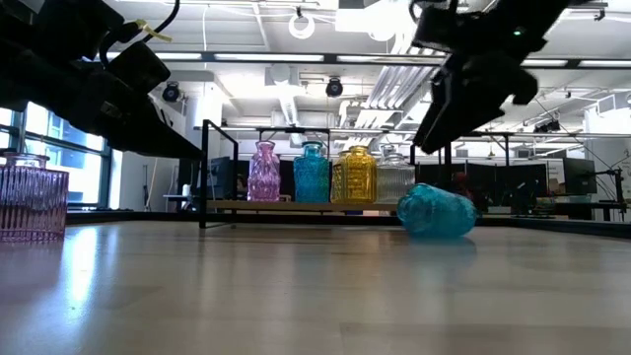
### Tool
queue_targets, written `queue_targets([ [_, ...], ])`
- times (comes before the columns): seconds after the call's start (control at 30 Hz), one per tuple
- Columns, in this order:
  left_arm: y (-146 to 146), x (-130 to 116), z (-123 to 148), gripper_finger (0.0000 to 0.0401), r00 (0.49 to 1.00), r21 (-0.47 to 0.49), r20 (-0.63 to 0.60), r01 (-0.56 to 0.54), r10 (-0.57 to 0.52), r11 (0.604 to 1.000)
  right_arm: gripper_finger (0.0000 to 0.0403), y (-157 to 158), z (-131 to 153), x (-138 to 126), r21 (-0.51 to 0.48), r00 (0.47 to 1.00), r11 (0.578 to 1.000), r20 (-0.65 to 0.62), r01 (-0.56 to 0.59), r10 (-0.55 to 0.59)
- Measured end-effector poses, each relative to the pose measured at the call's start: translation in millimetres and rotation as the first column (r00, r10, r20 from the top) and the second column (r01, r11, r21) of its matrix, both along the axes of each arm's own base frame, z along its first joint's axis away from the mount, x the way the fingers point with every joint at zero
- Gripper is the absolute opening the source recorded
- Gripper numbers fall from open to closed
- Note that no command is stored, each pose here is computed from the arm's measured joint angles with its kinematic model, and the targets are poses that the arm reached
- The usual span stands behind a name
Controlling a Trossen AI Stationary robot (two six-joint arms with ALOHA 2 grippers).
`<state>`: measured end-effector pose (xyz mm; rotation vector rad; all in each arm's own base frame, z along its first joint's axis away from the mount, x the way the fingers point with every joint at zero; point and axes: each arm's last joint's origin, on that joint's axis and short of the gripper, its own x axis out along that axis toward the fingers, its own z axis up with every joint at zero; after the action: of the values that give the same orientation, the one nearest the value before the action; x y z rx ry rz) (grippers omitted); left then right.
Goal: Sort vases onto shelf
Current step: Put the blue vase on the shelf aligned with the other blue vase
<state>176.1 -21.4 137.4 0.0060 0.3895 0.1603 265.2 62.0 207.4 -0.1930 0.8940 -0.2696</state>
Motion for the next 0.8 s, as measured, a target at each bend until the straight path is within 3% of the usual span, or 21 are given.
queue_targets([
  [0.13,0,0,0,0.0000,1.000,0.003,-0.005,0.001,-0.001,1.000,0.0256,-4,0,21,-0.099,0.987,0.995,-0.160,-0.006,-0.010],
  [0.33,-1,0,0,0.0000,1.000,0.011,-0.008,0.024,-0.024,1.000,0.0256,-17,-2,54,-0.156,0.946,0.987,-0.323,-0.024,-0.028],
  [0.6,0,0,0,0.0000,1.000,0.018,-0.010,0.027,-0.027,0.999,0.0256,-40,-9,80,-0.174,0.898,0.984,-0.429,0.023,-0.097],
  [0.8,0,0,0,0.0000,1.000,0.020,-0.010,0.028,-0.027,0.999,0.0256,-48,-15,82,-0.141,0.872,0.989,-0.489,-0.046,-0.029],
])
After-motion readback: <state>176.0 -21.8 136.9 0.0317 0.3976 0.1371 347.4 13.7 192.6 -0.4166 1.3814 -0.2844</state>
